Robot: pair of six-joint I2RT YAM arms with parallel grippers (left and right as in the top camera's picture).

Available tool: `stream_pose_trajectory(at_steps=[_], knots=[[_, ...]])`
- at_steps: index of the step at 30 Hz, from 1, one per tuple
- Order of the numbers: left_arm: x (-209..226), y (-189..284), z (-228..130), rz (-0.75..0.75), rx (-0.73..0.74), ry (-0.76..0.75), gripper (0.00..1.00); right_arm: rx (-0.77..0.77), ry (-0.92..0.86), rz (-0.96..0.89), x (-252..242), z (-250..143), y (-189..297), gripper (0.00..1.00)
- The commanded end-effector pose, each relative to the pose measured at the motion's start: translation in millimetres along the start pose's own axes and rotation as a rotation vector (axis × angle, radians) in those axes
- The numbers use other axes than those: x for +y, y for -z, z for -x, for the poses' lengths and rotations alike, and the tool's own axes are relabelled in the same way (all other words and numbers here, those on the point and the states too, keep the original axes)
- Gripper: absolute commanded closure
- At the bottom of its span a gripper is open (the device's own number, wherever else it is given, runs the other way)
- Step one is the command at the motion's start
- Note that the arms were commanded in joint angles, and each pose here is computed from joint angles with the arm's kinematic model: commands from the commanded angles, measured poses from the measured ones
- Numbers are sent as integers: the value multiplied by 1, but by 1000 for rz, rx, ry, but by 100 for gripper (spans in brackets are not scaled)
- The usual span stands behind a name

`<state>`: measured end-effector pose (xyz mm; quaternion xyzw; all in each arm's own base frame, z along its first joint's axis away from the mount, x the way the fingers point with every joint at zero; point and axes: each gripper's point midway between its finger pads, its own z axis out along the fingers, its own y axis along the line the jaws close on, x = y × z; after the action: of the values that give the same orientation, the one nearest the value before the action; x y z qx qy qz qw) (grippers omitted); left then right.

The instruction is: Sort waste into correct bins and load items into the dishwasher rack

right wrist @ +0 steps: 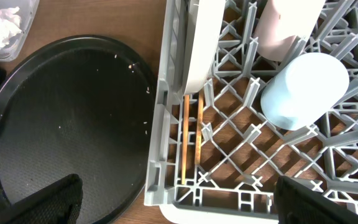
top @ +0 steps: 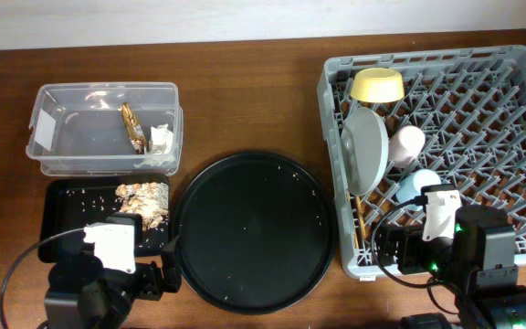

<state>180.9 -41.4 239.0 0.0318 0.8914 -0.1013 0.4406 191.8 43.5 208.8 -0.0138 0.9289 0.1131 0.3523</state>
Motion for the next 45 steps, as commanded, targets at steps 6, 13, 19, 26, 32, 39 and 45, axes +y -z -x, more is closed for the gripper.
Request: stream_pose_trajectory(at_steps=[6,13,19,26,32,39,45], knots=[[-1,-1,-3,-8,2,-17,1,-67,0,-47,-8,6,8,1],[-1,-1,-3,-8,2,-17,1,-513,32,-142,-30,25,19,1],[-1,-1,-3,-8,2,-17,1,-799,57,-103,-34,32,-13,1],[-1,-1,-3,-8,2,-17,1,-824,74,-135,-50,17,-56,1],[-1,-1,-3,-8,2,-17,1,-767,68,-140,-53,8,-66,1],[-1,-1,-3,-8,2,-17,1,-767,68,-141,-53,8,-66,1],[-1,-1,-3,-8,2,-17,1,-766,68,-141,-53,8,-66,1]])
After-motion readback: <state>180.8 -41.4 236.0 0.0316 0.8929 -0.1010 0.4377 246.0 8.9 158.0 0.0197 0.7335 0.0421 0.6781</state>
